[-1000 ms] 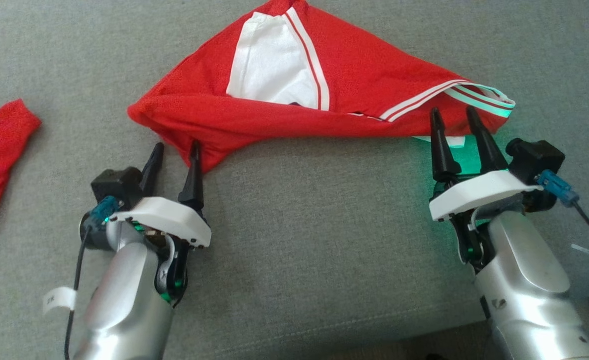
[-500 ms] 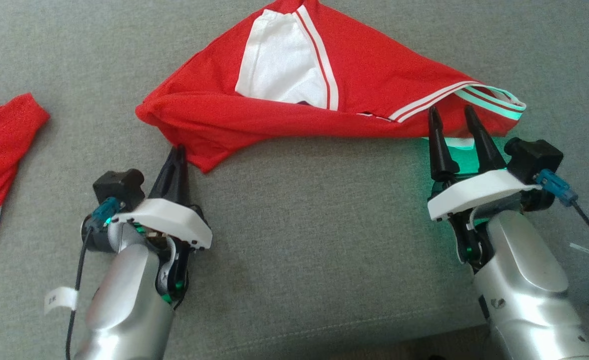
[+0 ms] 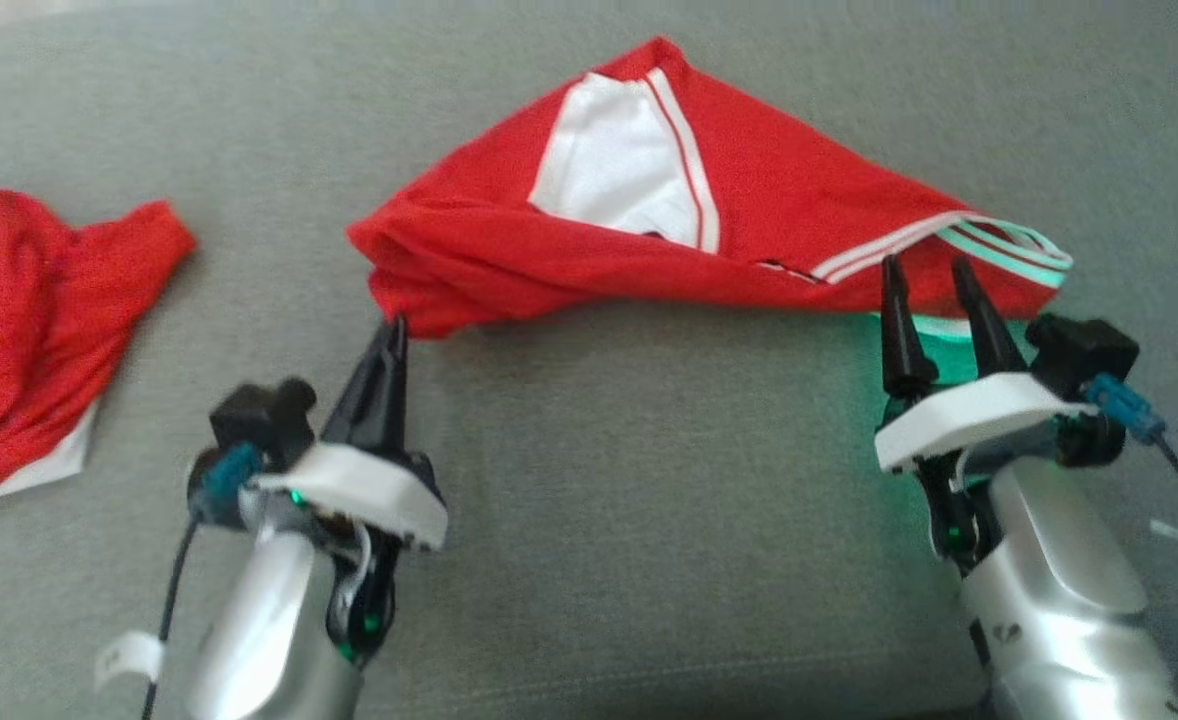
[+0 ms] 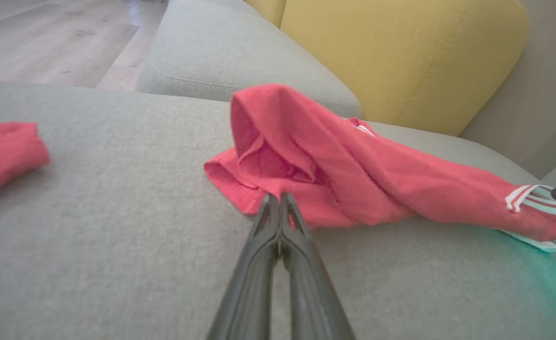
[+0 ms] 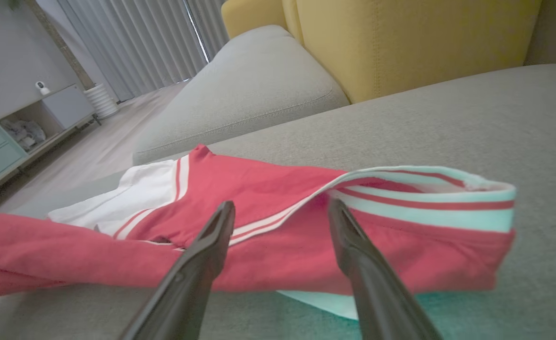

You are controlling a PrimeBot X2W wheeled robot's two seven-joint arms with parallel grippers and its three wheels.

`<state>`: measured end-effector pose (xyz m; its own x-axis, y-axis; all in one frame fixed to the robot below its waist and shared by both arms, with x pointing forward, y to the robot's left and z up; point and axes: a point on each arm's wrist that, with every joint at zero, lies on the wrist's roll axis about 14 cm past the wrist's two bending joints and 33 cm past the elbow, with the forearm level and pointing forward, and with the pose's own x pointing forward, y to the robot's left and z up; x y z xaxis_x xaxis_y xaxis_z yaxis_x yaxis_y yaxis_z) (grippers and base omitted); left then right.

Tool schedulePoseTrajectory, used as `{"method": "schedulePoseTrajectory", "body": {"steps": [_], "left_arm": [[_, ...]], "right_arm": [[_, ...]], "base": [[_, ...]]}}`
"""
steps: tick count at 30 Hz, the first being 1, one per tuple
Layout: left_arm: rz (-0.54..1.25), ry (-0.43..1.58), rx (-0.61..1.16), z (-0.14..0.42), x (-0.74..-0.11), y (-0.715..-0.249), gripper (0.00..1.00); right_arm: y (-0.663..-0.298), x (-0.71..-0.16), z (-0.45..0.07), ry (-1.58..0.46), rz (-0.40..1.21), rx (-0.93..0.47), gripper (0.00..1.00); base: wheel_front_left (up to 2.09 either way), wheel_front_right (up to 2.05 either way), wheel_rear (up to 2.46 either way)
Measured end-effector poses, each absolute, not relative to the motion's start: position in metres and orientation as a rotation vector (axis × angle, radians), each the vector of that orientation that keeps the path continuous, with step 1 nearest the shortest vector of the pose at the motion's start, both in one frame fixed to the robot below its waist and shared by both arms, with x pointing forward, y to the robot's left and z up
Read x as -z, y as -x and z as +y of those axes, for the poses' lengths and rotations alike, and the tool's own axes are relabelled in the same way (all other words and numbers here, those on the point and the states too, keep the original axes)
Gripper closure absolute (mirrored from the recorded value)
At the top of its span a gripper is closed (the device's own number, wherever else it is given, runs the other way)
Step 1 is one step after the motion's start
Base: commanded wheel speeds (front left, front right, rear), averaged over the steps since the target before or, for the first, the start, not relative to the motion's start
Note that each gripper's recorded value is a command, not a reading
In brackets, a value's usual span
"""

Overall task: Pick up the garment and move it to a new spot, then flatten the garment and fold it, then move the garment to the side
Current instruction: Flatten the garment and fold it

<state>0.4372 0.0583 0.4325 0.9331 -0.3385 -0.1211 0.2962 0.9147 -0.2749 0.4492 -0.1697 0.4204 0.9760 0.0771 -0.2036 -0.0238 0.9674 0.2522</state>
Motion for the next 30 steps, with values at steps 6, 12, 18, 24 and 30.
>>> {"method": "schedulePoseTrajectory", "body": {"steps": [6,12,18,24,30], "left_arm": [[0.144,0.239,0.31,0.073,-0.443,-0.415,1.0],[0.128,0.238,0.253,0.095,-0.449,-0.394,1.0],[0.137,0.226,0.187,0.117,-0.444,-0.386,1.0],[0.1,0.213,0.173,0.125,-0.454,-0.393,1.0],[0.042,0.211,0.205,0.117,-0.473,-0.407,1.0]], "right_arm": [[-0.445,-0.426,-0.15,-0.274,0.211,-0.095,0.0],[-0.444,-0.442,-0.135,-0.279,0.182,-0.137,0.0],[-0.43,-0.438,-0.142,-0.285,0.194,-0.115,0.0],[-0.42,-0.431,-0.158,-0.284,0.207,-0.07,0.0],[-0.417,-0.433,-0.164,-0.285,0.199,-0.053,0.0]], "base": [[0.0,0.0,0.0],[0.0,0.0,0.0],[0.0,0.0,0.0],[0.0,0.0,0.0],[0.0,0.0,0.0]]}}
